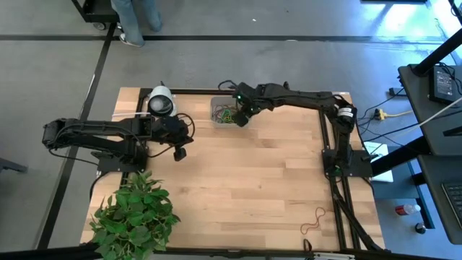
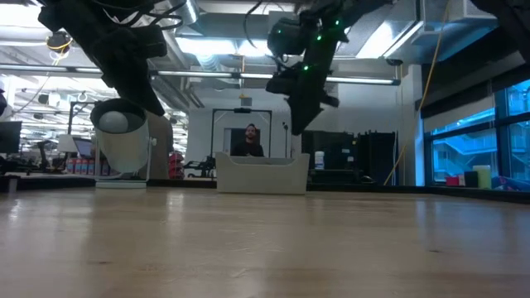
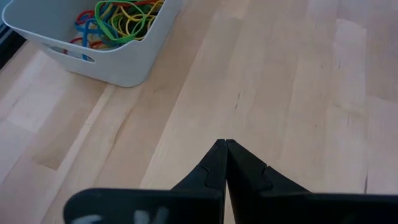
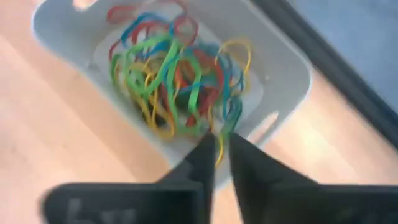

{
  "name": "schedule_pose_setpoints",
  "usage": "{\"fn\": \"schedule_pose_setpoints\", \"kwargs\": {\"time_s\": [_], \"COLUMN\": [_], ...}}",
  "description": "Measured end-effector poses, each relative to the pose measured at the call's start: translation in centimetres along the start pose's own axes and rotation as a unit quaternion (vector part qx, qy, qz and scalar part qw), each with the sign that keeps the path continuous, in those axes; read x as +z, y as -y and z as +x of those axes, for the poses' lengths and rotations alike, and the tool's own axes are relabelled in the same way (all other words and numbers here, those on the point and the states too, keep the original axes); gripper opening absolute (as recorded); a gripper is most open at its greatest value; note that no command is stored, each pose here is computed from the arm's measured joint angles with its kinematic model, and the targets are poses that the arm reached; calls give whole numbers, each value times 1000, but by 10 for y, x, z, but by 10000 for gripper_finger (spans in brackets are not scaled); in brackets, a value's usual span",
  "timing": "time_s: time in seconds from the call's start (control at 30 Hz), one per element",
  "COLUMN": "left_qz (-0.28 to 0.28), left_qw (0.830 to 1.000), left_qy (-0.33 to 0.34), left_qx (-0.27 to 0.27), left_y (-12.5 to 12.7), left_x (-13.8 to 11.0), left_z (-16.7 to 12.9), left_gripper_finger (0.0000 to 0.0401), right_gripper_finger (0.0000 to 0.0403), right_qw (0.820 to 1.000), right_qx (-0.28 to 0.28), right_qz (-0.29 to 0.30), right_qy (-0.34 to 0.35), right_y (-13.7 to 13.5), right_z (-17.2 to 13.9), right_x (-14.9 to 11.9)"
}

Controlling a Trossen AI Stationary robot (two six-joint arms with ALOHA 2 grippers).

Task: Pick and place rubber bands into bin
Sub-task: Put the red rubber band into the white bin

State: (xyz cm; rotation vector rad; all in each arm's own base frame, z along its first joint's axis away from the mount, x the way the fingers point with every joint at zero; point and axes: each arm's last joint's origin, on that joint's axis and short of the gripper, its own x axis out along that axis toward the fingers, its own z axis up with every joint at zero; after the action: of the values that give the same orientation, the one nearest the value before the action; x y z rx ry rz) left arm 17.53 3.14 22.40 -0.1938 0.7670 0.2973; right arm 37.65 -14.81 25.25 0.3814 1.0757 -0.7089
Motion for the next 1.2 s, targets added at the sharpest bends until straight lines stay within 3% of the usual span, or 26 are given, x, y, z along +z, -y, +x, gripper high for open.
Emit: {"fn": "schedule_pose_setpoints", "kwargs": {"time_s": [0.07,0.23,0.63,0.9,1.2], "left_qz": [0,0,61,89,96], "left_qw": [1000,1000,996,993,993], "left_qy": [-1,-5,-8,-7,-6], "left_qx": [-7,-24,-61,-73,-72], "left_y": [0,2,24,37,39], "left_x": [0,0,-5,-9,-10], "left_z": [0,0,-3,-6,-6], "left_gripper_finger": [1,1,1,1,1], "right_gripper_finger": [10,10,3,2,16], "right_qw": [1000,999,986,971,955], "right_qx": [-4,13,75,30,16], "right_qz": [-10,-18,138,188,198], "right_qy": [-21,-42,-56,-142,-221], "right_y": [-8,-35,-72,-84,-89], "right_z": [-8,-29,-87,-115,-146], "right_x": [-9,-53,-211,-286,-352]}}
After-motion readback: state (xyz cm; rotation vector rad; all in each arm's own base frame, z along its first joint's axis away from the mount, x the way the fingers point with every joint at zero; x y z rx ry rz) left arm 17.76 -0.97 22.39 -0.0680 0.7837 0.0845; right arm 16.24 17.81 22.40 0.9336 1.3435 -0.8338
